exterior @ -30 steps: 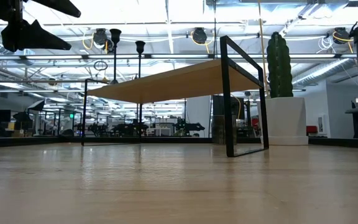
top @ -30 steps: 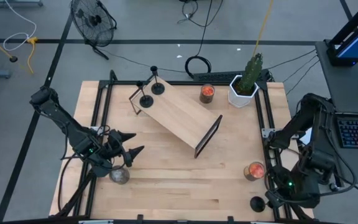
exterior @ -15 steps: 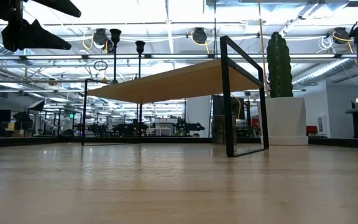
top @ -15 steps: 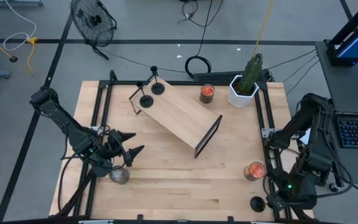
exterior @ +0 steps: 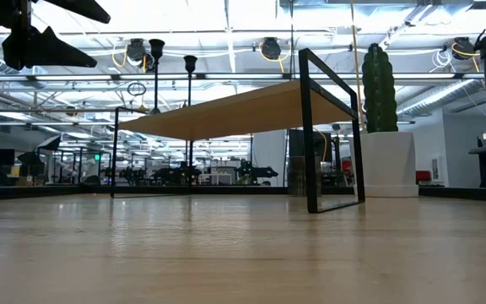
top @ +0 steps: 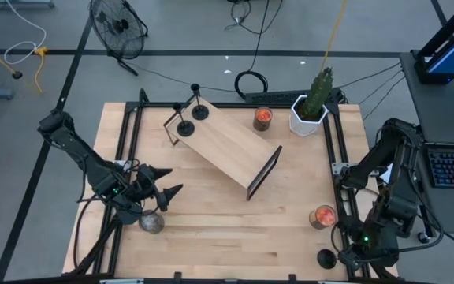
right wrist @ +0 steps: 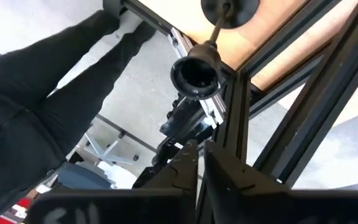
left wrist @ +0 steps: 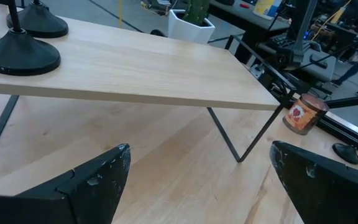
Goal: Pick & Place candle stick holders
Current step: Put the black candle holder on the shelf
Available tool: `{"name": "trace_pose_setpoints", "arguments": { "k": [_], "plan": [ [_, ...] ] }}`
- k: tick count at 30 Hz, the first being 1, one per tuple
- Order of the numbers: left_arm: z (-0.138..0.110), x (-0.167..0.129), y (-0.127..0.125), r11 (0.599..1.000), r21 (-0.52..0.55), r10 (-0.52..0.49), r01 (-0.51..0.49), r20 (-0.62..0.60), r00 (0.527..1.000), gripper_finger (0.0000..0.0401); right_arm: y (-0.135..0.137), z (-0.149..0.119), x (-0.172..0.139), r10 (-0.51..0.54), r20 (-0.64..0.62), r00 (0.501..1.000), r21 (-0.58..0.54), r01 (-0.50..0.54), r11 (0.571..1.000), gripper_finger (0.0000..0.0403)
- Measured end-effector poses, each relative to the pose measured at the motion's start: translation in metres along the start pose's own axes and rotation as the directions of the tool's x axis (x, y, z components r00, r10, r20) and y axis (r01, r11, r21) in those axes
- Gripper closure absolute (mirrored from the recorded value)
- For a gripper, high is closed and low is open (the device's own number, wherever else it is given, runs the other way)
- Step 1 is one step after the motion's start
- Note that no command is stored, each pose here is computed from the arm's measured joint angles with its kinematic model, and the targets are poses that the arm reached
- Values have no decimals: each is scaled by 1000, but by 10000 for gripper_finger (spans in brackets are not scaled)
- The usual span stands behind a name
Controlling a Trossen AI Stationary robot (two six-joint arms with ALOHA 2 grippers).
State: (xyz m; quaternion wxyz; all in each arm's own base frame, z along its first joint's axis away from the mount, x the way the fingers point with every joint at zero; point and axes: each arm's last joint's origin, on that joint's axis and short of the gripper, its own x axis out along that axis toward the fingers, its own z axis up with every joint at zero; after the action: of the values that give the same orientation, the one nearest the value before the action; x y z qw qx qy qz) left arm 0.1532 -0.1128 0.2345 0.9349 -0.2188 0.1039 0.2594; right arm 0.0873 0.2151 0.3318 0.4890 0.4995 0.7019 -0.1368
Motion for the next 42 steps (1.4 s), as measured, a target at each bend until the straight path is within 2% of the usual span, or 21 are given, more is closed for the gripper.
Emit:
{"name": "trace_pose_setpoints", "arguments": {
  "k": [5,11,17,21,28,34,39,42],
  "plan": [
    [0,0,0,1000,4,0,0,0,1000,9,0,1,0,23,39,999,-2,-23,1000,332],
    [0,0,0,1000,8,0,0,0,1000,9,-3,4,0,-12,62,998,33,10,999,269],
    [0,0,0,1000,8,0,0,0,1000,9,-7,12,16,-34,60,998,46,31,998,234],
    [0,0,0,1000,8,0,0,0,1000,9,-7,14,30,-16,-4,1000,30,16,999,230],
    [0,0,0,1000,8,0,0,0,1000,9,-8,20,44,9,-20,1000,19,-8,1000,240],
    [0,0,0,1000,7,0,0,0,1000,9,-6,15,39,68,-68,995,-21,-70,997,237],
    [0,0,0,1000,7,0,0,0,1000,9,-9,12,28,107,-101,989,-6,-109,994,240],
    [0,0,0,1000,10,0,0,0,1000,9,-14,13,22,126,-60,990,0,-126,992,242]
  ]
}}
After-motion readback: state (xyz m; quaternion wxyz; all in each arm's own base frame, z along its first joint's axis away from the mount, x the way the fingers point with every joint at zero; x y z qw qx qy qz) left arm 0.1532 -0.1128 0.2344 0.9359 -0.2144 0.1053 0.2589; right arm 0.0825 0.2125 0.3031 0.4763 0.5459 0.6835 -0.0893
